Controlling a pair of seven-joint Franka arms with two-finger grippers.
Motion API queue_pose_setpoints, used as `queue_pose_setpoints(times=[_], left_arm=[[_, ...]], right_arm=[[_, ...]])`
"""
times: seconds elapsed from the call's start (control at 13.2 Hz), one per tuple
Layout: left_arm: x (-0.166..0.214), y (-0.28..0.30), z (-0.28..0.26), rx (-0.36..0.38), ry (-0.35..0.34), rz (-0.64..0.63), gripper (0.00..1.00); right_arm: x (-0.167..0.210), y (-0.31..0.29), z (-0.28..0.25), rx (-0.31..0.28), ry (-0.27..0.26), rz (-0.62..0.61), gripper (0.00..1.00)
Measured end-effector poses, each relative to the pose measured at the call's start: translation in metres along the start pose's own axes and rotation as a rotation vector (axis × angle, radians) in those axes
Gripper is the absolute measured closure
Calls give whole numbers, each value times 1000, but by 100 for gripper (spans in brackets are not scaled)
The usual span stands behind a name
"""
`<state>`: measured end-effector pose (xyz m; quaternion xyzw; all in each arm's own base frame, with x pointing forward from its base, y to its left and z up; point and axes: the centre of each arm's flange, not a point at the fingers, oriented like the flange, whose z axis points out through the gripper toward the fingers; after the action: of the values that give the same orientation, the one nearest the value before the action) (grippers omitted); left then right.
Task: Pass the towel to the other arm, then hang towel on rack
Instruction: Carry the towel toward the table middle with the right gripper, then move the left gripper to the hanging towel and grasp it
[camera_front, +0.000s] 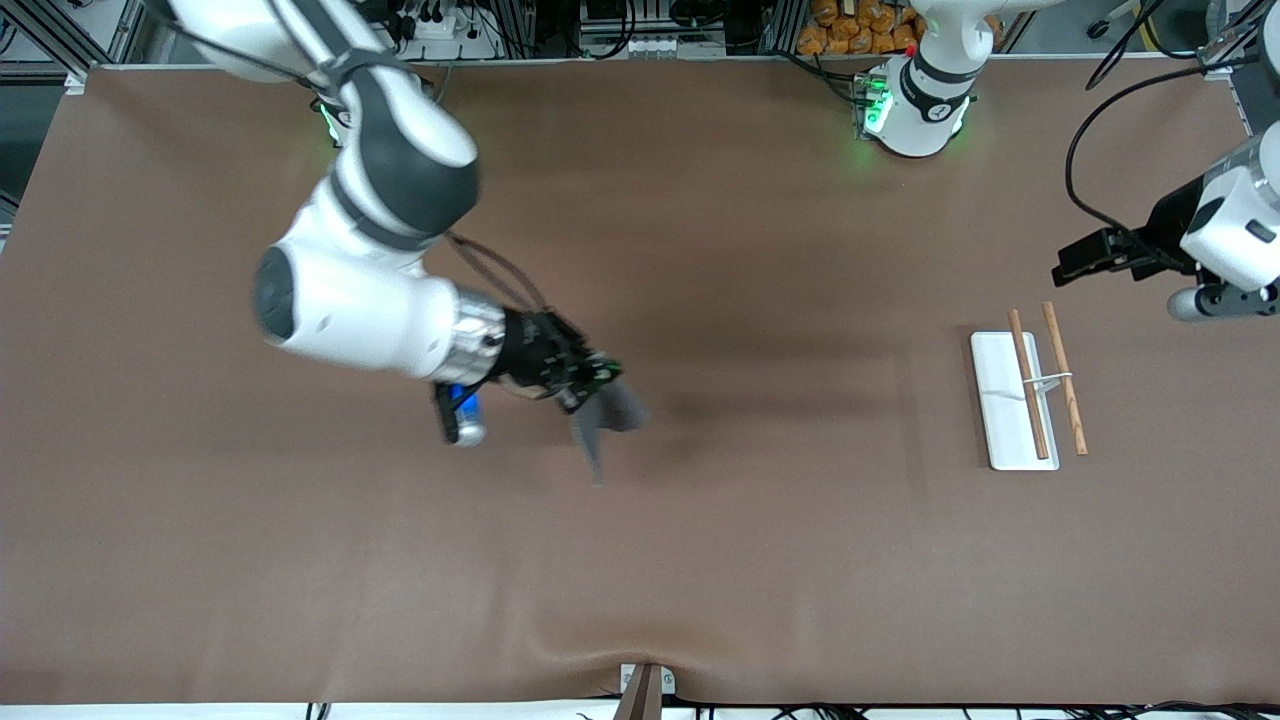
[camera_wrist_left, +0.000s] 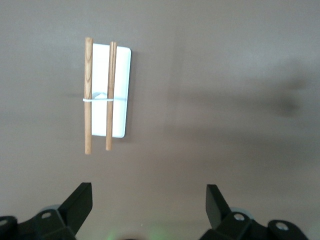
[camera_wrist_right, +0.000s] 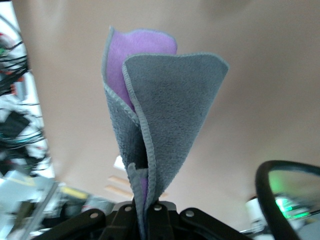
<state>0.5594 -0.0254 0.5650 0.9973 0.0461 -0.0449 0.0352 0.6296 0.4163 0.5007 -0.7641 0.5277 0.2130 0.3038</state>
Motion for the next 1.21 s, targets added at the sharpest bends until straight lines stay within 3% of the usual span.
queue_pose_setpoints(times=[0.15, 0.3, 0.38, 0.76, 1.21], left_arm=[[9, 9, 7, -21, 10, 7, 0], [22, 19, 11, -87, 8, -26, 0], [29, 22, 13, -118, 3, -56, 0], [62, 61, 50, -205, -26, -171, 0], [100, 126, 96, -401, -23, -378, 0]], right_arm=[[-37, 0, 15, 110, -63, 73, 96], [-69, 5, 33, 211, -156, 146, 96], [-76, 8, 39, 235, -183, 165, 96], [-80, 11, 49, 239, -202, 193, 96], [-82, 12, 51, 243, -204, 199, 96]])
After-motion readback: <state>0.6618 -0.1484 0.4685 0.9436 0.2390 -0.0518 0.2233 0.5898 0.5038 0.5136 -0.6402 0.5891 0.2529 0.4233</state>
